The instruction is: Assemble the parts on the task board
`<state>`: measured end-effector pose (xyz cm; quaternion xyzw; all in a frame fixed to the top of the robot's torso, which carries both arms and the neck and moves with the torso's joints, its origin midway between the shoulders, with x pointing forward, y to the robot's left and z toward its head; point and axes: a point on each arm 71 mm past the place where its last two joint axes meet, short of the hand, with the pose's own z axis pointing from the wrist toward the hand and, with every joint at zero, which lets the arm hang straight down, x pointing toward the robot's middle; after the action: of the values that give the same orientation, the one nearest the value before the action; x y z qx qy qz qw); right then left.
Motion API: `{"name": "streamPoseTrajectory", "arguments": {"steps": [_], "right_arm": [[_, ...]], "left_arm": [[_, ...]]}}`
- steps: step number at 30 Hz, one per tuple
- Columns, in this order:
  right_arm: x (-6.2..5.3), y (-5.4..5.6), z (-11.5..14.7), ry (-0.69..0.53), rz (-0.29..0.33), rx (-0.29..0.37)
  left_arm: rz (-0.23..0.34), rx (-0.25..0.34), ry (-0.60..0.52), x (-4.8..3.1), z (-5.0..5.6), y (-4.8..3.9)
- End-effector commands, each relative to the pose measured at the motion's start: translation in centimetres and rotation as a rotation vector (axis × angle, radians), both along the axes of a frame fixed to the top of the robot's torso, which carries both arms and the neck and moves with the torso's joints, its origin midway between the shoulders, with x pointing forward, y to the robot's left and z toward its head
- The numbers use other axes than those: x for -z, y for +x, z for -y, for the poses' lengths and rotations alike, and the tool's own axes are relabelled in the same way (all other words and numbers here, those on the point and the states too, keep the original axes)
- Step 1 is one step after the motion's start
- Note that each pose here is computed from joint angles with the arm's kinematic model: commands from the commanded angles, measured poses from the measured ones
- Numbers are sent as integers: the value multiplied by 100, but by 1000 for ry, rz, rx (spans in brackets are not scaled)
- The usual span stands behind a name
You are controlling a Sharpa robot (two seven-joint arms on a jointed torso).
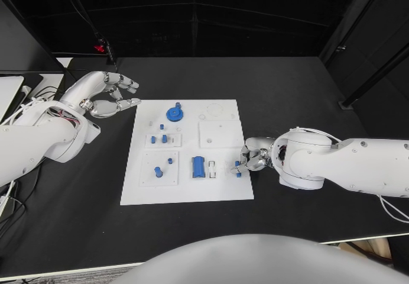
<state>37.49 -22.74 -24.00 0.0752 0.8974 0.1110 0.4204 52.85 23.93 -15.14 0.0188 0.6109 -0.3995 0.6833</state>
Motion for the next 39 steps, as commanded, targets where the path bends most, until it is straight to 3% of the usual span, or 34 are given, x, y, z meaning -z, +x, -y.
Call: {"name": "streamPoseTrajectory", "arguments": {"steps": [1, 20, 39], "right_arm": [[19, -9, 26, -67, -27, 14], [109, 109, -34, -76, -27, 16], [205, 107, -148, -62, -35, 5]], "left_arm": [[-3, 0, -4, -10, 2, 3], [-8, 2, -3, -6, 3, 3], [-13, 0, -1, -2, -5, 4]]}}
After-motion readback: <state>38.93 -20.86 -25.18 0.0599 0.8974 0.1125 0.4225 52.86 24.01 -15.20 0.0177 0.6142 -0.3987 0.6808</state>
